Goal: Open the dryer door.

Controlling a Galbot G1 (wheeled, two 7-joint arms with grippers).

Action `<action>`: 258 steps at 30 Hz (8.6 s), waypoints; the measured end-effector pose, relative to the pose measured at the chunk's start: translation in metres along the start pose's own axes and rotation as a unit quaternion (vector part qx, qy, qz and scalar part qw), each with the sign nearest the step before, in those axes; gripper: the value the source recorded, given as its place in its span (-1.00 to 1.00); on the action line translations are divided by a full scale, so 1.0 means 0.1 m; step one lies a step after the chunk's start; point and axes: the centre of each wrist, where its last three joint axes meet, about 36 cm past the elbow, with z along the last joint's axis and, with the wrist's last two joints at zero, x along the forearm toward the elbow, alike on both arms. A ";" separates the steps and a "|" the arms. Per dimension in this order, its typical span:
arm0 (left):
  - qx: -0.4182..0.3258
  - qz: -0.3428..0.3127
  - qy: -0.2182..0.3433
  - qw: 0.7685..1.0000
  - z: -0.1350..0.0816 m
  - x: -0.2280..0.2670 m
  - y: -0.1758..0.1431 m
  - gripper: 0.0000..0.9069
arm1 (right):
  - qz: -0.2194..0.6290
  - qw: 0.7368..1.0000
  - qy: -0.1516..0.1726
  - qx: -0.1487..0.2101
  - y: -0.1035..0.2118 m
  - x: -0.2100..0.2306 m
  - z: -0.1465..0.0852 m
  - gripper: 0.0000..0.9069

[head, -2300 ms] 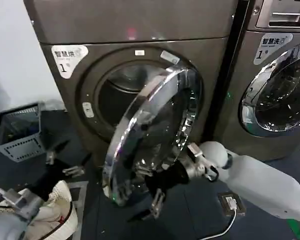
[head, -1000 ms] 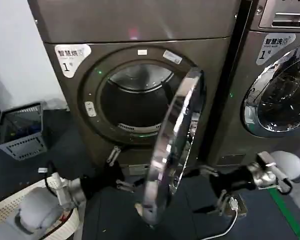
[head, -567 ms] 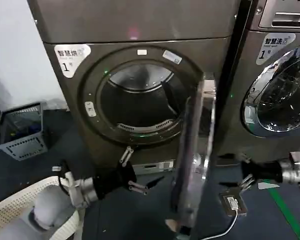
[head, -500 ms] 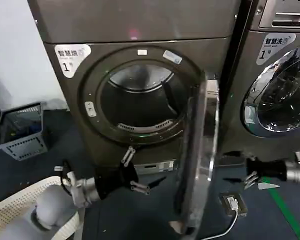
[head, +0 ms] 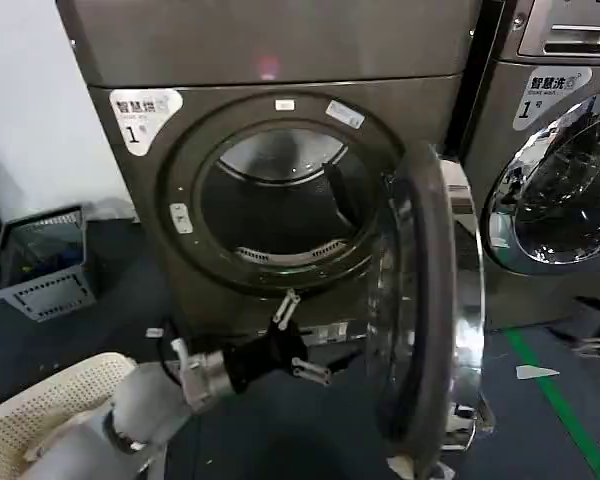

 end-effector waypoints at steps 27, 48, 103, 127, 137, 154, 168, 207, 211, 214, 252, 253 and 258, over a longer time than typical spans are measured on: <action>-0.001 0.018 -0.045 0.999 0.26 -1.00 -0.11 1.00 | 0.303 0.938 0.167 0.001 0.20 2.22 0.44 1.00; -0.011 0.005 -0.079 0.997 0.40 -1.90 -0.10 1.00 | 0.356 0.918 0.173 -0.007 0.62 2.86 0.31 1.00; 0.072 -0.079 -0.001 0.994 0.37 -2.91 -0.04 1.00 | 0.365 0.919 0.151 -0.008 0.93 2.81 0.10 1.00; 0.084 -0.040 -0.022 0.995 0.17 -2.61 -0.28 1.00 | 0.360 0.921 0.148 -0.010 0.92 2.75 0.07 1.00; 0.075 -0.035 0.005 0.997 0.15 -1.92 -0.25 1.00 | 0.362 0.920 0.151 -0.016 0.96 2.72 0.02 1.00; 0.059 -0.051 0.047 0.996 -0.22 -0.36 -0.28 1.00 | 0.359 0.921 0.151 -0.020 0.99 2.52 0.00 1.00; 0.084 -0.111 0.170 0.976 -0.39 0.66 -0.38 1.00 | 0.361 0.921 0.141 -0.029 1.02 2.41 0.04 1.00; 0.409 -0.437 0.452 0.661 -0.42 2.48 -0.09 1.00 | 0.395 0.903 0.159 -0.061 1.19 2.38 0.14 1.00; 0.429 -0.455 0.472 0.622 -0.39 2.60 0.02 1.00 | 0.401 0.900 0.156 -0.063 1.19 2.38 0.14 1.00; 0.442 -0.467 0.487 0.591 -0.37 2.64 0.14 1.00 | 0.407 0.898 0.157 -0.064 1.19 2.40 0.14 1.00; 0.496 -0.470 0.527 0.506 -0.28 2.67 0.32 1.00 | 0.499 0.841 0.170 -0.121 1.28 2.45 0.17 1.00; 0.496 -0.470 0.527 0.505 -0.28 2.67 0.32 1.00 | 0.500 0.841 0.170 -0.121 1.29 2.45 0.17 1.00; 0.496 -0.470 0.527 0.505 -0.28 2.67 0.32 1.00 | 0.501 0.840 0.170 -0.123 1.30 2.46 0.18 1.00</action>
